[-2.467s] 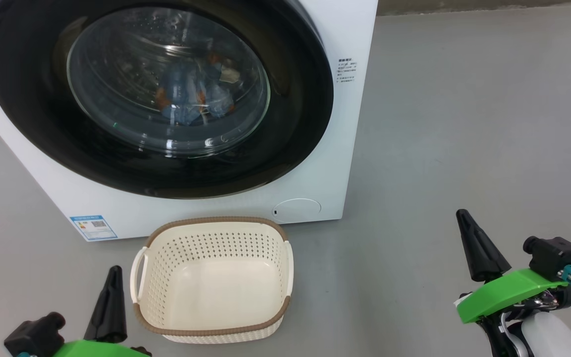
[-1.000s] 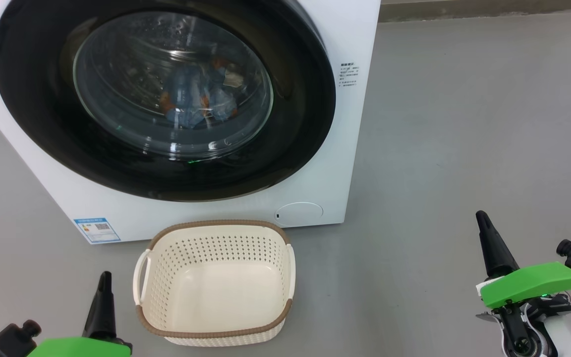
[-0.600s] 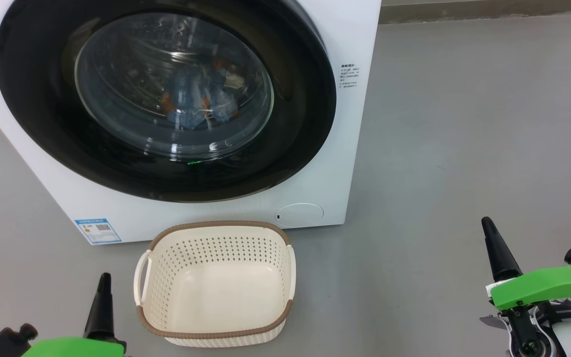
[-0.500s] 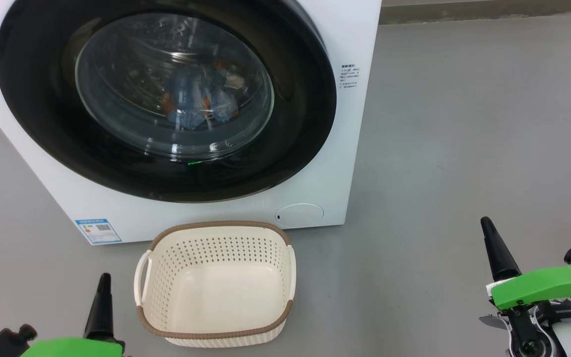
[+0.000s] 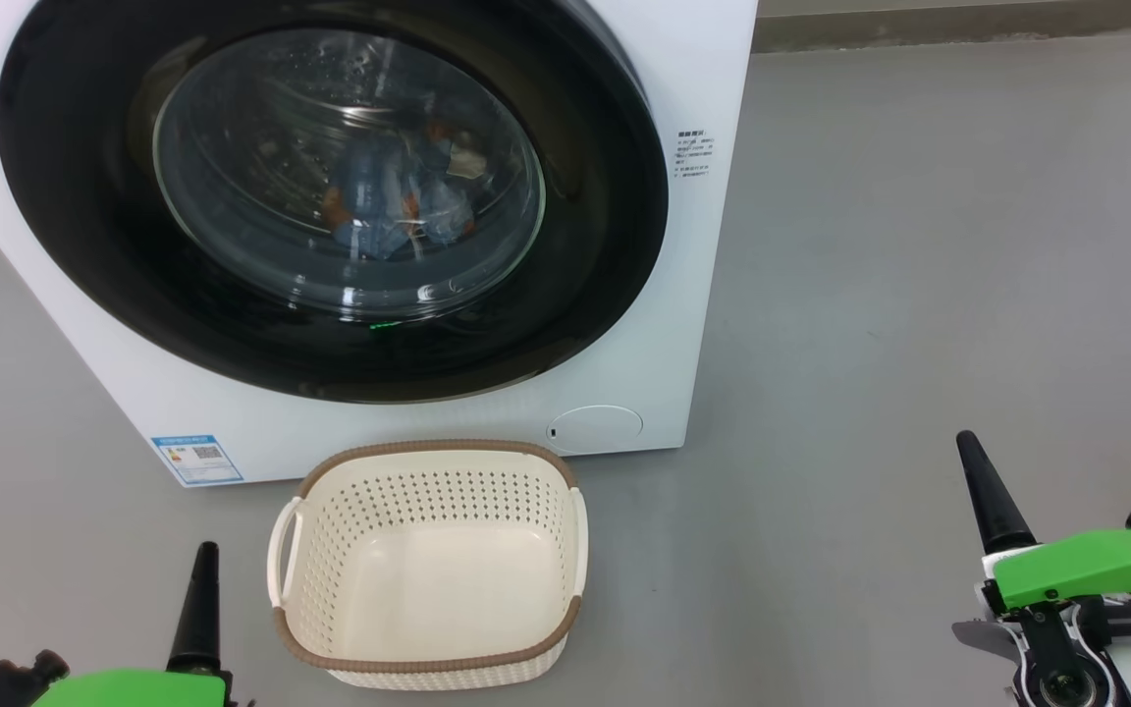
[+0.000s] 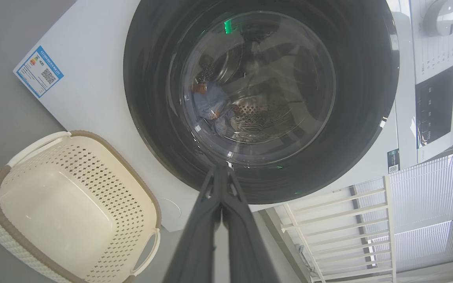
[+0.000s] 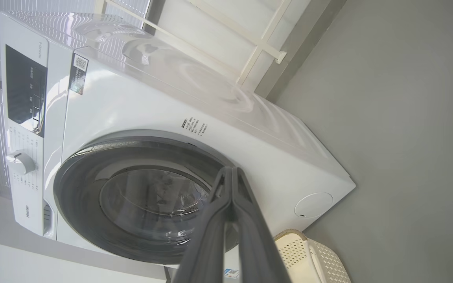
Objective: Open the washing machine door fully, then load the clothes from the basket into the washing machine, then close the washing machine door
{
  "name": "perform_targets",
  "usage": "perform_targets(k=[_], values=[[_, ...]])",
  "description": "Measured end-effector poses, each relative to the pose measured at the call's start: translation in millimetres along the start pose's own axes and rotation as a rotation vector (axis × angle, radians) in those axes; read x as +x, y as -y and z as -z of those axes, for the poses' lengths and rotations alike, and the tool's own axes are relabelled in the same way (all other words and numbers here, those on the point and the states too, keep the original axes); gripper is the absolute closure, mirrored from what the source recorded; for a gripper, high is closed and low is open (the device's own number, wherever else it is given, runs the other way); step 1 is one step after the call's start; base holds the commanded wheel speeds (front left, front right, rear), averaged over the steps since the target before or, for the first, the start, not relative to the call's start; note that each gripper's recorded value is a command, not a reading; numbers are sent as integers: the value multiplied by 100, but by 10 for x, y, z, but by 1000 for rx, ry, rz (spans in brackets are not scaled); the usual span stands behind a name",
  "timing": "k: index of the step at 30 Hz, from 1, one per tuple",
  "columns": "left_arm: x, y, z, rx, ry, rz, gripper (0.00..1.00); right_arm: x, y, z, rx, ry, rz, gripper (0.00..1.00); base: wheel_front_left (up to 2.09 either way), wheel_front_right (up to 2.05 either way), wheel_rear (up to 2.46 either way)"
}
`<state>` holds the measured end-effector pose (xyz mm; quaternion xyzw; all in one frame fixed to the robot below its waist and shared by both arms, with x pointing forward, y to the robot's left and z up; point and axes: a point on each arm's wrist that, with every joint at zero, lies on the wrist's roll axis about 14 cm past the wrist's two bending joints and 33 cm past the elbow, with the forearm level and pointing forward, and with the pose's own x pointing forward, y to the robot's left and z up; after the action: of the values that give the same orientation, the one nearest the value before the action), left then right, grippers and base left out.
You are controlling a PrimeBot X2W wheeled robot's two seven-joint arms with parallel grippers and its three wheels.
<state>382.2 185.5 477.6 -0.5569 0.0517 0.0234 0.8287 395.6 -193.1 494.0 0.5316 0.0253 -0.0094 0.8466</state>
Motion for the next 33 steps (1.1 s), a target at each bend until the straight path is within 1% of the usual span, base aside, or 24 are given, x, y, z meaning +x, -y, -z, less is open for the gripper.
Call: perform_targets(k=[5,7,16,21,29,33], values=[[-2,18,19,-51,-5,8,100,-38,60,-32,57,9,17,100,0,0,0],[-4,16,10,-70,-2,7,100,-37,57,-34,67,7,16,100,0,0,0],[-11,13,-26,-149,1,8,100,-38,42,-60,181,17,10,100,0,0,0],[-15,21,-22,-194,-4,12,100,-43,28,-53,224,17,7,100,0,0,0],[-21,41,-32,-274,2,25,100,-87,77,-74,321,25,14,100,0,0,0],[-25,48,-36,-313,1,29,100,-87,65,-85,351,26,8,100,0,0,0]])
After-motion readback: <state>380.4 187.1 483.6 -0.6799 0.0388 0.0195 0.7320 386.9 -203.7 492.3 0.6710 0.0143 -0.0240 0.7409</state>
